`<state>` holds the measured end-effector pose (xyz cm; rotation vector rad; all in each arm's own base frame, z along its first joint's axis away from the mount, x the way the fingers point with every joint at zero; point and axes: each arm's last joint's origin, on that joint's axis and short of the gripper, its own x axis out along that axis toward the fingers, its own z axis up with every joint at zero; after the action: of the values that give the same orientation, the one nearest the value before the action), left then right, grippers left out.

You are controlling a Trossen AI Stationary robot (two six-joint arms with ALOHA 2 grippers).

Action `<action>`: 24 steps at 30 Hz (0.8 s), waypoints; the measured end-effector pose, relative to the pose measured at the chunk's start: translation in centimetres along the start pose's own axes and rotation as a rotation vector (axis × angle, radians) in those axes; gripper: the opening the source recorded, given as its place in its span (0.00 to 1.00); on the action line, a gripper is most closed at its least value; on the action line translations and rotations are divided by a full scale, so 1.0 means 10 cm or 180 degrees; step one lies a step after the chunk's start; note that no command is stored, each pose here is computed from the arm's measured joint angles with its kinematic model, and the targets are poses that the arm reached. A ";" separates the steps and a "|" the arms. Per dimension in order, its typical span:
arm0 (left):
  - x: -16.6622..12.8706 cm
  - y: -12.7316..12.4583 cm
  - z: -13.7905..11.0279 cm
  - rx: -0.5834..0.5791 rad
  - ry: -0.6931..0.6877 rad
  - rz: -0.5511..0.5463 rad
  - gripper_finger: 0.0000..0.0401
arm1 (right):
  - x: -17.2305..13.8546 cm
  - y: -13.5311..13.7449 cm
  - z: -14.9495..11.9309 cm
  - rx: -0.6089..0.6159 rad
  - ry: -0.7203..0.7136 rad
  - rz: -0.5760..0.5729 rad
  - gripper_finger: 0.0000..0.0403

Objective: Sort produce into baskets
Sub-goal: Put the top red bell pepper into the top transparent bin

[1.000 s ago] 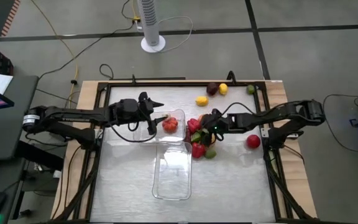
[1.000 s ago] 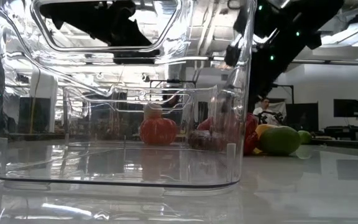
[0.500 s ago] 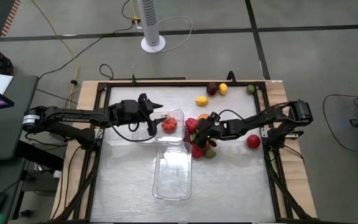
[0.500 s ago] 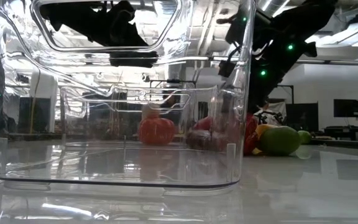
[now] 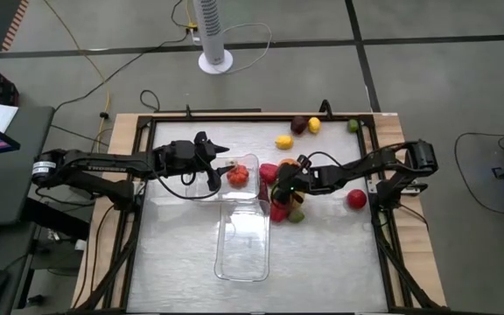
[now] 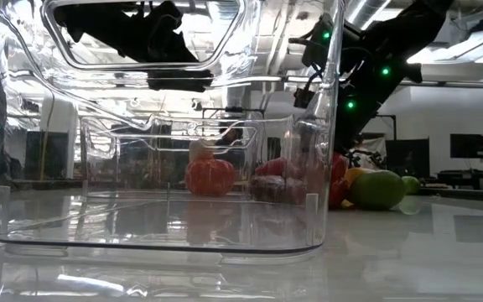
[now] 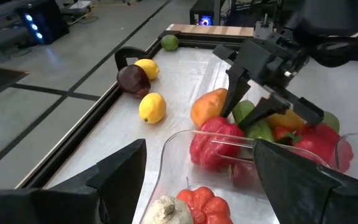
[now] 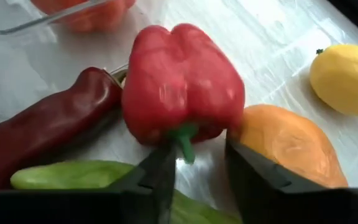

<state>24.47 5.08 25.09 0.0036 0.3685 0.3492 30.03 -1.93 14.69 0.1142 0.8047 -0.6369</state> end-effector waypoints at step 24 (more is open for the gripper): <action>0.00 0.00 -0.03 0.0041 0.0097 0.0001 0.70 | 0.01 -0.05 0.01 -0.0285 0.0075 0.0190 0.49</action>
<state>24.36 5.08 24.82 0.0110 0.4010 0.3474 29.89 -2.43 14.74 0.0642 0.8483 -0.5433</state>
